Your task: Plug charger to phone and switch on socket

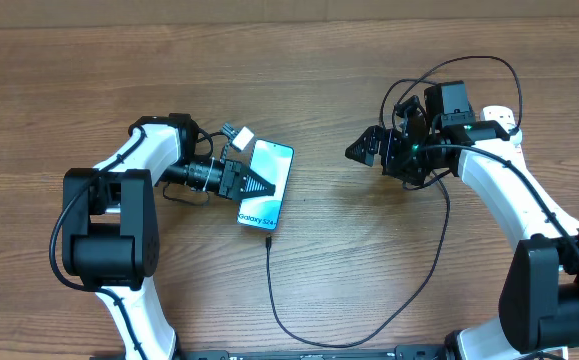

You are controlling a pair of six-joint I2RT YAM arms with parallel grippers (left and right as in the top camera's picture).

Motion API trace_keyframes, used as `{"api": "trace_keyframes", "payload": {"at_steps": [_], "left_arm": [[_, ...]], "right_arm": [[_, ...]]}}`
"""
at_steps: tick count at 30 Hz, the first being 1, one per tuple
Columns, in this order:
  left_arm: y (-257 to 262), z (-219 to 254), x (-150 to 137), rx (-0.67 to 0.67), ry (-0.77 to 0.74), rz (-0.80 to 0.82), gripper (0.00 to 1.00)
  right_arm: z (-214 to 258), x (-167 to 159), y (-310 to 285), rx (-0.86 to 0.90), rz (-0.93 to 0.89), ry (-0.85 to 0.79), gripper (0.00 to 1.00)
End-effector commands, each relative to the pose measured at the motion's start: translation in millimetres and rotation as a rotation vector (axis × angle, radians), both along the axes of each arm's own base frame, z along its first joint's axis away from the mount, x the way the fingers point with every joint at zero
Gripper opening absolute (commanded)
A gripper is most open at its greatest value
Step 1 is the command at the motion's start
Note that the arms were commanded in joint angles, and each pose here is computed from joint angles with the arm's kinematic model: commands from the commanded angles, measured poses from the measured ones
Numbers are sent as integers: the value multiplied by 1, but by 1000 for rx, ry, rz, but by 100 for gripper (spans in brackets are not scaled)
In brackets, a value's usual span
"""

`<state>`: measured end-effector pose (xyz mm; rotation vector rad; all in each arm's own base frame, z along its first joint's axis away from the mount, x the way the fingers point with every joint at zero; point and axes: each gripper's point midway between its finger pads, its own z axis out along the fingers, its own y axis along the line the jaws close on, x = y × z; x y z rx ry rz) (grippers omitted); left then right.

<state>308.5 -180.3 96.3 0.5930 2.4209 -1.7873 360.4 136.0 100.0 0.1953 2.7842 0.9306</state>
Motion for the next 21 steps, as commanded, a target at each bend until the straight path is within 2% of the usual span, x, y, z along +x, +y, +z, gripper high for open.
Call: {"api": "trace_keyframes", "payload": {"at_steps": [1, 6, 11, 14, 17, 21], "left_arm": [[-1, 7, -1, 9, -43, -13, 4], [6, -12, 3, 133, 13, 9, 4], [9, -18, 7, 178, 33, 30, 4], [14, -21, 16, 258, 51, 77, 4], [25, -19, 29, 395, 39, 162, 4], [53, -5, 43, 672, -8, 349, 4]], "right_arm": [[3, 1, 0, -11, 3, -17, 100], [0, -4, -1, -14, 3, 8, 100], [0, -4, -1, -14, 3, 8, 100], [1, -4, -1, -14, 3, 8, 100], [0, -4, -1, -14, 3, 8, 100], [0, -4, -1, -14, 3, 8, 100]]}}
